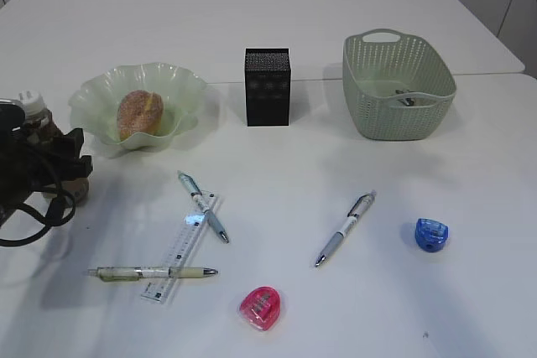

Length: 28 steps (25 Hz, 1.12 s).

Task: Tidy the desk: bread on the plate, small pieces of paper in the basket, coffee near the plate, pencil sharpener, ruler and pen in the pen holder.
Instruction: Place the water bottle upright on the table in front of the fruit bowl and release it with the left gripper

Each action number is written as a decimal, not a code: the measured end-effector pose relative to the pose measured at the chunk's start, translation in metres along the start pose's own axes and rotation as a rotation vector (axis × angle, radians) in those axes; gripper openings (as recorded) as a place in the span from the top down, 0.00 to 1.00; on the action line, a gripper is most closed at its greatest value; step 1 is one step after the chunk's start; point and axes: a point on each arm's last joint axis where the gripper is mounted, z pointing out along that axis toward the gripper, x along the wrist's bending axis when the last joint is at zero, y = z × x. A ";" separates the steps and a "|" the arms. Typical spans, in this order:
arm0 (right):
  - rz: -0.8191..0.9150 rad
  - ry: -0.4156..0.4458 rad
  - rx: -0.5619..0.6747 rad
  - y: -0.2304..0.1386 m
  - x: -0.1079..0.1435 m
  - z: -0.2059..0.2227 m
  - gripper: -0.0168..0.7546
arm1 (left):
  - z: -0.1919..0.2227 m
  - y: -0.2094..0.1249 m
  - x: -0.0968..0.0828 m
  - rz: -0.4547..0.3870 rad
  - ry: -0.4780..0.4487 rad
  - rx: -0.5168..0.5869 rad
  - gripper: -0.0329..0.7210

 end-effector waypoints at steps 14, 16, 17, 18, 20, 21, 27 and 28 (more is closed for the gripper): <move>0.000 0.000 0.000 0.000 0.000 0.000 0.27 | -0.003 0.015 -0.002 0.019 -0.021 -0.048 0.26; 0.000 0.000 0.000 0.000 0.000 0.000 0.27 | -0.004 0.021 -0.002 0.038 -0.021 -0.068 0.26; -0.001 -0.002 0.000 0.000 0.000 0.000 0.27 | -0.005 0.024 -0.001 0.042 -0.020 -0.078 0.26; -0.002 -0.004 0.000 0.000 0.000 0.000 0.27 | -0.005 0.027 -0.001 0.047 -0.020 -0.087 0.26; -0.003 -0.006 -0.001 0.000 -0.001 0.000 0.27 | -0.007 0.033 -0.001 0.054 -0.019 -0.107 0.26; -0.003 -0.008 -0.001 0.000 -0.001 0.000 0.27 | -0.008 0.037 -0.001 0.056 -0.019 -0.118 0.26; -0.006 -0.016 -0.002 0.000 -0.001 0.000 0.27 | -0.018 0.063 0.003 0.071 0.006 -0.165 0.26; -0.006 -0.017 -0.002 0.000 -0.002 0.000 0.27 | -0.020 0.067 0.003 0.071 0.004 -0.167 0.26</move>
